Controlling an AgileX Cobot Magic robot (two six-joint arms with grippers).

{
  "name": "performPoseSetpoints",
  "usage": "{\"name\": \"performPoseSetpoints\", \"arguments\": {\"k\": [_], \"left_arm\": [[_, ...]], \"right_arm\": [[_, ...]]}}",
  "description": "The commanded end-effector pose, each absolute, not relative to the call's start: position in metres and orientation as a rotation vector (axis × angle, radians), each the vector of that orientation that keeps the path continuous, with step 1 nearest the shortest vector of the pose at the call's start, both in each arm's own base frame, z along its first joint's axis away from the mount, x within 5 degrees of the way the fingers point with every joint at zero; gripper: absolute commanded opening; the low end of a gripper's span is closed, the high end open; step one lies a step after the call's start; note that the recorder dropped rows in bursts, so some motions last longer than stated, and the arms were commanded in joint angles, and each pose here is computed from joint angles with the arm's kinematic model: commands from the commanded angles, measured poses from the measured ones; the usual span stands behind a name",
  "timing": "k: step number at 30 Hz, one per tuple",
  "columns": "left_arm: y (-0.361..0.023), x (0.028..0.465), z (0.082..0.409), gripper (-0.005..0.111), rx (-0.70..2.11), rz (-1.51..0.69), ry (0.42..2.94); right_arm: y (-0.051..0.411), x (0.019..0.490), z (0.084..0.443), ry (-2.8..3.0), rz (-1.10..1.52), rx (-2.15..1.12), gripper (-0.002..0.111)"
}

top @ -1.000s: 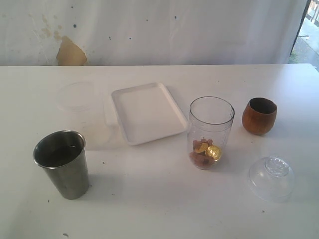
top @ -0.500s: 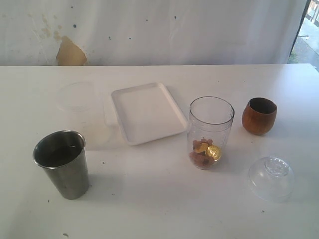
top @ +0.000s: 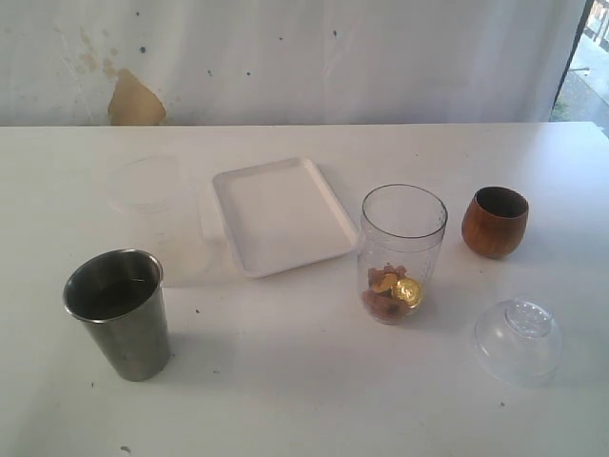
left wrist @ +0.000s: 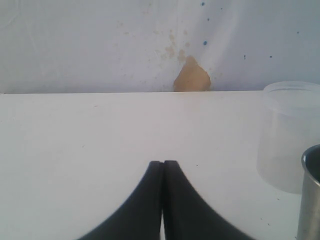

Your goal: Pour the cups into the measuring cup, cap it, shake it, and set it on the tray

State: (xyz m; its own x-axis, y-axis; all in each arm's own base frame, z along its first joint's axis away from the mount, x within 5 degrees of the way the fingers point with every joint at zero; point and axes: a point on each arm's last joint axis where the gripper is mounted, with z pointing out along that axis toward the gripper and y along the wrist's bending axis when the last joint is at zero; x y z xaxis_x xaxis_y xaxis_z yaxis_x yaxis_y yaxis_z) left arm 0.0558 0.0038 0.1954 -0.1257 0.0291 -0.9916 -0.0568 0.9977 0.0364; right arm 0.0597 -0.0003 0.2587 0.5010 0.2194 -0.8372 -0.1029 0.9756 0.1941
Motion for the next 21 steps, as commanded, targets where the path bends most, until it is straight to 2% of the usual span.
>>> {"name": "performPoseSetpoints", "arguments": {"k": [1, 10, 21], "left_arm": [[0.004, 0.056, 0.195, 0.0, -0.017, 0.074, 1.686], [0.004, 0.056, 0.195, 0.0, -0.017, 0.074, 1.686], [0.004, 0.056, 0.195, 0.0, -0.017, 0.074, 1.686]], "right_arm": [[-0.001, 0.065, 0.239, 1.241, 0.071, 0.074, 0.0], [-0.002, 0.063, 0.207, 1.579, -0.055, -0.005, 0.0], [-0.003, 0.06, 0.186, 1.803, -0.14, -0.106, 0.0]]}}
